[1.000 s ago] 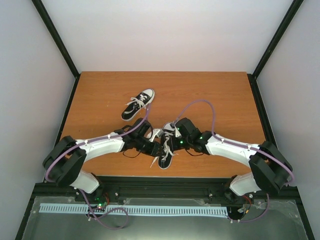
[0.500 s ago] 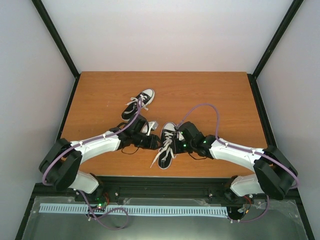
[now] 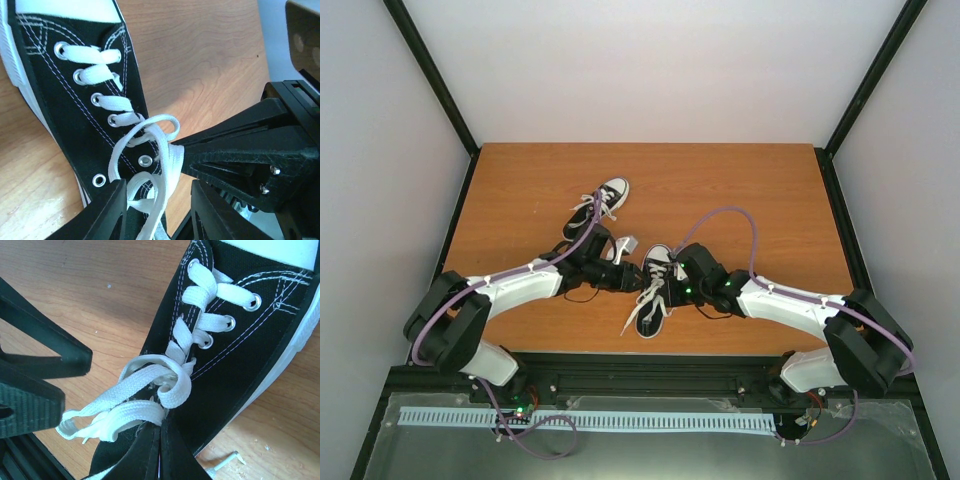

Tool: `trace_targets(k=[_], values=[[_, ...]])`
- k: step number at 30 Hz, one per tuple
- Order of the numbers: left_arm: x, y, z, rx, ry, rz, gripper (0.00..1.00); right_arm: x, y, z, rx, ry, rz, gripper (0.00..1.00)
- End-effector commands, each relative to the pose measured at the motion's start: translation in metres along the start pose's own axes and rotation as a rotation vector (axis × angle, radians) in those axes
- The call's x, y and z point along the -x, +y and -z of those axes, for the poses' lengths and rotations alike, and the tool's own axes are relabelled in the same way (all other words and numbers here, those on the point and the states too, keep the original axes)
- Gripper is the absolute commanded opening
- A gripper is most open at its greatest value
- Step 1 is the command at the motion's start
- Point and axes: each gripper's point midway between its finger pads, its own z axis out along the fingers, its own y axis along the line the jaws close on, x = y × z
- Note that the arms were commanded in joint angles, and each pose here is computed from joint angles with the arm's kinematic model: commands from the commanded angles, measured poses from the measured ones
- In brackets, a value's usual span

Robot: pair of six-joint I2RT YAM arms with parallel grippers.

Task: Tie the shoes
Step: Cross the shoelace with the shoelace.

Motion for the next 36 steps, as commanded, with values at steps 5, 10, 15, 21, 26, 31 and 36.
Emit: trace_targets(k=[5, 10, 15, 21, 26, 31, 36], values=[[-0.014, -0.007, -0.005, -0.040, 0.087, -0.039, 0.27, 0.005, 0.000, 0.005, -0.012, -0.034, -0.009, 0.03], [-0.024, -0.005, -0.003, -0.027, 0.105, -0.038, 0.18, 0.006, 0.000, 0.007, -0.013, -0.039, -0.009, 0.03], [-0.029, -0.004, -0.003, -0.019, 0.122, -0.035, 0.22, 0.008, 0.001, 0.007, -0.013, -0.046, -0.007, 0.03], [-0.035, -0.013, -0.002, -0.041, 0.146, -0.049, 0.12, 0.009, -0.001, 0.008, -0.024, -0.052, -0.011, 0.03], [-0.041, -0.025, -0.002, -0.052, 0.151, -0.062, 0.01, 0.015, 0.001, 0.016, -0.028, -0.081, -0.016, 0.03], [-0.046, -0.031, -0.009, -0.035, 0.163, -0.071, 0.01, 0.020, 0.003, 0.023, -0.039, -0.093, -0.006, 0.03], [-0.048, -0.029, -0.020, -0.017, 0.178, -0.067, 0.01, 0.022, 0.011, 0.020, 0.000, -0.085, 0.016, 0.03]])
